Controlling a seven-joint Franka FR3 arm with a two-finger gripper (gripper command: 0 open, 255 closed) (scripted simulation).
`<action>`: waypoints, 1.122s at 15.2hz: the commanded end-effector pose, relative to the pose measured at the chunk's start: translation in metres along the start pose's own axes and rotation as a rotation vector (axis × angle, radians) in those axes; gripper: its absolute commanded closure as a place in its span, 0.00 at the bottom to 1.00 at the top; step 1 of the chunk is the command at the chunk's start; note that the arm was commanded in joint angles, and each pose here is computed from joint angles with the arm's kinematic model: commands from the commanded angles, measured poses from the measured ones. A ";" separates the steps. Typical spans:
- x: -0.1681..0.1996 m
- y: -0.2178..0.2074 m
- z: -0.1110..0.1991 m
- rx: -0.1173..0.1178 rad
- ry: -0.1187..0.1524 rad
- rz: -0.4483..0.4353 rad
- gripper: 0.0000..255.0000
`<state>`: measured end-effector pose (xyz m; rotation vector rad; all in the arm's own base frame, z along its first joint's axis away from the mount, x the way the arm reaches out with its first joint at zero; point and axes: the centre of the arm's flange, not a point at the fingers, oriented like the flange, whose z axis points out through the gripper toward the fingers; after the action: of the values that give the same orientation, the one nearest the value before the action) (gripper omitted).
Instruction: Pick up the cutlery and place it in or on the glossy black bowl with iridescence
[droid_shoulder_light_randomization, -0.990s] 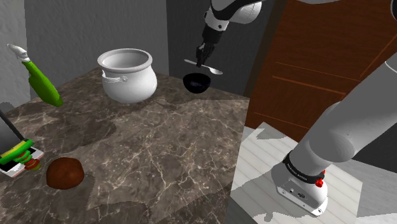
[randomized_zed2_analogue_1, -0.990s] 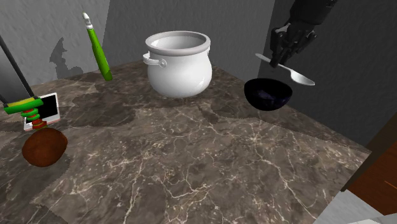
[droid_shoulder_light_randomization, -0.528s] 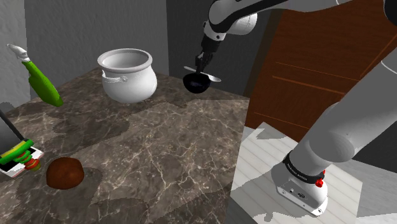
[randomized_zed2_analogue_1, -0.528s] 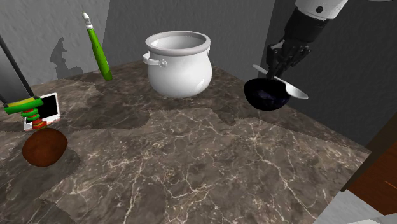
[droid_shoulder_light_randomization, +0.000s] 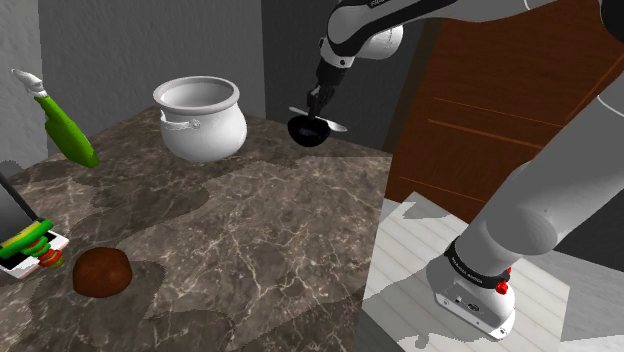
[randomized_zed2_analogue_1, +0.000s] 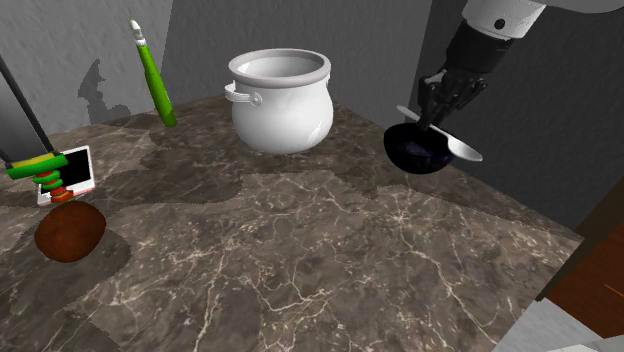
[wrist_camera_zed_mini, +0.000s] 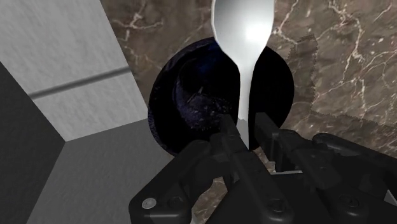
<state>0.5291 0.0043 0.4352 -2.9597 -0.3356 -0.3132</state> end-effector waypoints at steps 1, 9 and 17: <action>0.000 0.000 0.000 0.000 0.000 0.000 0.00; 0.000 0.000 -0.040 0.000 0.000 0.000 0.00; 0.000 0.000 -0.050 0.000 0.000 0.000 0.00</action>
<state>0.5196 -0.0041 0.4835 -2.9597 -0.3355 -0.3135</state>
